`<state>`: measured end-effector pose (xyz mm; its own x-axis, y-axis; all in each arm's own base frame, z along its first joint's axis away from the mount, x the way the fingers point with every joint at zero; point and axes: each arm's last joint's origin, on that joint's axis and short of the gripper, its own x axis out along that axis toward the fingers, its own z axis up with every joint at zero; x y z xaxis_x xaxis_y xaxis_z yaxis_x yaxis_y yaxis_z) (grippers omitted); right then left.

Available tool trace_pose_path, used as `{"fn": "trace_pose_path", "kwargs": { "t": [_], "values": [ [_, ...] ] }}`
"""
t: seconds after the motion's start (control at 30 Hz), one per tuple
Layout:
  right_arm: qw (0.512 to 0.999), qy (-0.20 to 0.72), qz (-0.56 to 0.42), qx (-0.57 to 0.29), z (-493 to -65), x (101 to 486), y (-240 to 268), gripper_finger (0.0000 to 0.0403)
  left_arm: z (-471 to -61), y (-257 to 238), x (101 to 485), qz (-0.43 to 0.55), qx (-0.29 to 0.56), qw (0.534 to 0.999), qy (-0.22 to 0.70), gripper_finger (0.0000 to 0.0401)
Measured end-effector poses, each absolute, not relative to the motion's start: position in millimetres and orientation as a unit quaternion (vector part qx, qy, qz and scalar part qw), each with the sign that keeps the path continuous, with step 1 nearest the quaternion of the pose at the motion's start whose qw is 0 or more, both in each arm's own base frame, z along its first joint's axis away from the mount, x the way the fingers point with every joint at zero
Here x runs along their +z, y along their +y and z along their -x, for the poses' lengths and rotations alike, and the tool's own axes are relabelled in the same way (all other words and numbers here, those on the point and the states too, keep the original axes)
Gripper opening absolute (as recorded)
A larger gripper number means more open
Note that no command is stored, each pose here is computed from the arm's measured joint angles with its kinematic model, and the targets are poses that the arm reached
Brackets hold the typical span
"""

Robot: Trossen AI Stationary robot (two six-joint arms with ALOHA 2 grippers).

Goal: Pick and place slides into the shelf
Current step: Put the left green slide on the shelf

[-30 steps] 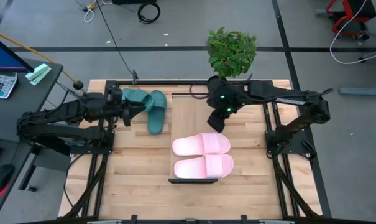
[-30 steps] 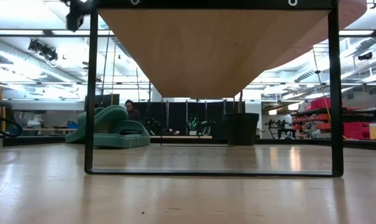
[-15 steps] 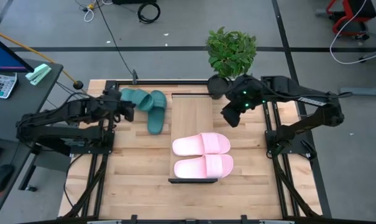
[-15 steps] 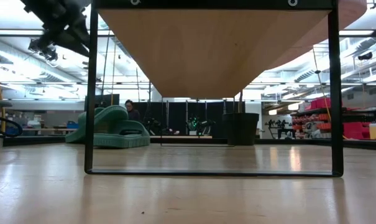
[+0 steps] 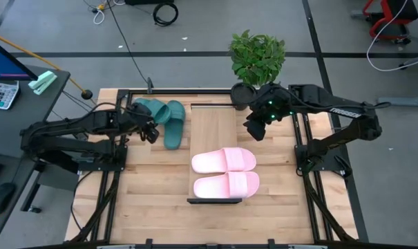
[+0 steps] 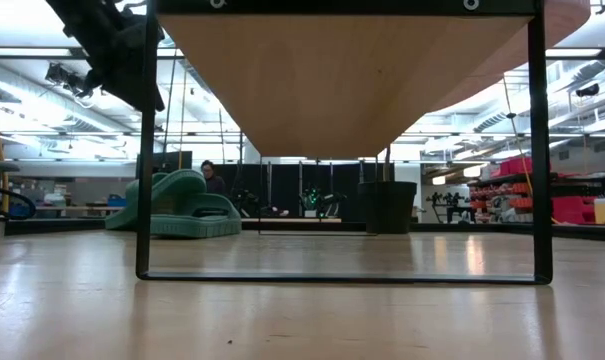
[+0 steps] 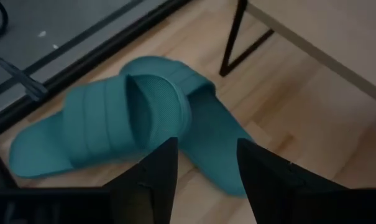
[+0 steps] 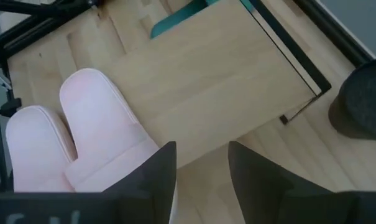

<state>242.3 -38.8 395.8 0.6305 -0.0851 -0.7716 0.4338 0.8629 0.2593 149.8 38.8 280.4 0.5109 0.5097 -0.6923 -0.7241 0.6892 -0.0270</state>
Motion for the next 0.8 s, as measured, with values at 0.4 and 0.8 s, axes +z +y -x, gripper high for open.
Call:
{"fn": "trace_pose_path", "kwargs": {
  "t": [0.4,0.8],
  "values": [
    [0.898,0.376,-0.189,-0.130,-248,400,-40,0.0160,-153,39,278,0.157,0.361,0.852,0.345,0.0172],
    [0.897,0.377,-0.189,-0.131,-248,400,-40,0.0160,-178,45,259,0.099,0.358,0.835,0.406,0.0203]
  ]
}}
